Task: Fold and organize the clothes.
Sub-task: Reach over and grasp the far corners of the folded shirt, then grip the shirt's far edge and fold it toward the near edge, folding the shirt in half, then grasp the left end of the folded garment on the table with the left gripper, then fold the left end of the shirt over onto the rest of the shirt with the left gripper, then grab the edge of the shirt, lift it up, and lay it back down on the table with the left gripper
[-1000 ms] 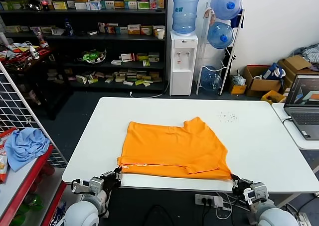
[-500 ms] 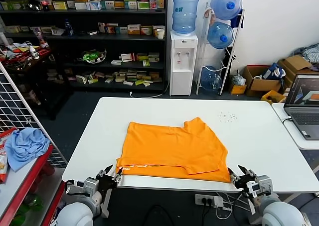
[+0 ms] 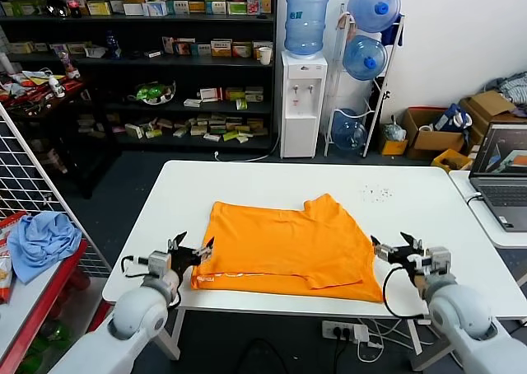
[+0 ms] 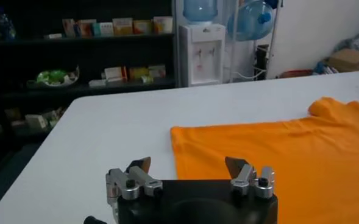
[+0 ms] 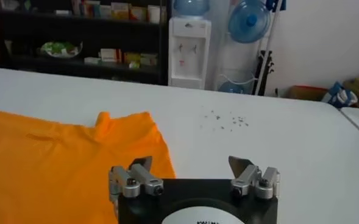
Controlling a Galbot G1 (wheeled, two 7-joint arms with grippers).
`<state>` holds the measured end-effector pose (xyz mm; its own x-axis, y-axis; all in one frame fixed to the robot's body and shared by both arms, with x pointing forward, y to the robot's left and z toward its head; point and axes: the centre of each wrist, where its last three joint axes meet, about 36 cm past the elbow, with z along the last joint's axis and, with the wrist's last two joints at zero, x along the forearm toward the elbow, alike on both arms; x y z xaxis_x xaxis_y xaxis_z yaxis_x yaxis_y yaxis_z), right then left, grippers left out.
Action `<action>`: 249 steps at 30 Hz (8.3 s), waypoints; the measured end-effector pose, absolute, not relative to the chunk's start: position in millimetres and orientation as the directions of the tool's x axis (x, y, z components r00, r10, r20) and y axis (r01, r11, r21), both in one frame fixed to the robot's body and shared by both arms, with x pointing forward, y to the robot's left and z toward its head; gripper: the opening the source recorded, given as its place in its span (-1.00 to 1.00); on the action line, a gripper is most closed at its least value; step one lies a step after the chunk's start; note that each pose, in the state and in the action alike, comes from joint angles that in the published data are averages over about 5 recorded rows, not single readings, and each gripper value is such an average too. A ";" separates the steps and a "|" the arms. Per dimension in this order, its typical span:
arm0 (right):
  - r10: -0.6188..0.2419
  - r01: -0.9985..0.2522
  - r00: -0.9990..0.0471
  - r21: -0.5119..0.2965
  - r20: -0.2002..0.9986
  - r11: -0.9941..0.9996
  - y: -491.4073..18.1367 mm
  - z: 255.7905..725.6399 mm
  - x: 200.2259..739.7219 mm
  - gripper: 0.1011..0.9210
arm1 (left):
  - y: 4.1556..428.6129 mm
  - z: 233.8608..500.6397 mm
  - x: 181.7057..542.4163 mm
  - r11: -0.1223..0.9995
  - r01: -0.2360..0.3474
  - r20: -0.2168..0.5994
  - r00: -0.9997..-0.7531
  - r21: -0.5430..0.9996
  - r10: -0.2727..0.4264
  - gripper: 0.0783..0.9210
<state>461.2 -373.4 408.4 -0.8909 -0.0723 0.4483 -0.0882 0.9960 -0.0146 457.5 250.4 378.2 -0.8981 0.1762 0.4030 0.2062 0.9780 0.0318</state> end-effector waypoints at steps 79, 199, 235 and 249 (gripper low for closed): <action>-0.177 -0.236 -0.838 -0.050 0.516 0.970 -327.1 388.3 452.2 -0.94 | 256.4 361.3 481.2 0.974 0.218 0.446 -0.878 0.056 0.170 -0.96; 0.001 -0.066 -0.927 -0.164 0.376 0.984 -321.7 390.4 365.1 0.76 | 97.1 395.7 414.9 0.889 0.293 0.414 -0.803 -0.350 0.428 -0.81; -0.049 -0.114 -0.920 -0.146 0.388 0.983 -313.9 380.2 381.4 0.76 | 239.1 367.7 445.7 0.921 0.260 0.478 -0.794 -0.291 0.375 0.77; -0.036 -0.098 -0.919 -0.138 0.393 0.986 -323.4 380.6 377.6 0.76 | 257.6 344.9 467.1 0.894 0.308 0.531 -0.723 -0.327 0.443 0.61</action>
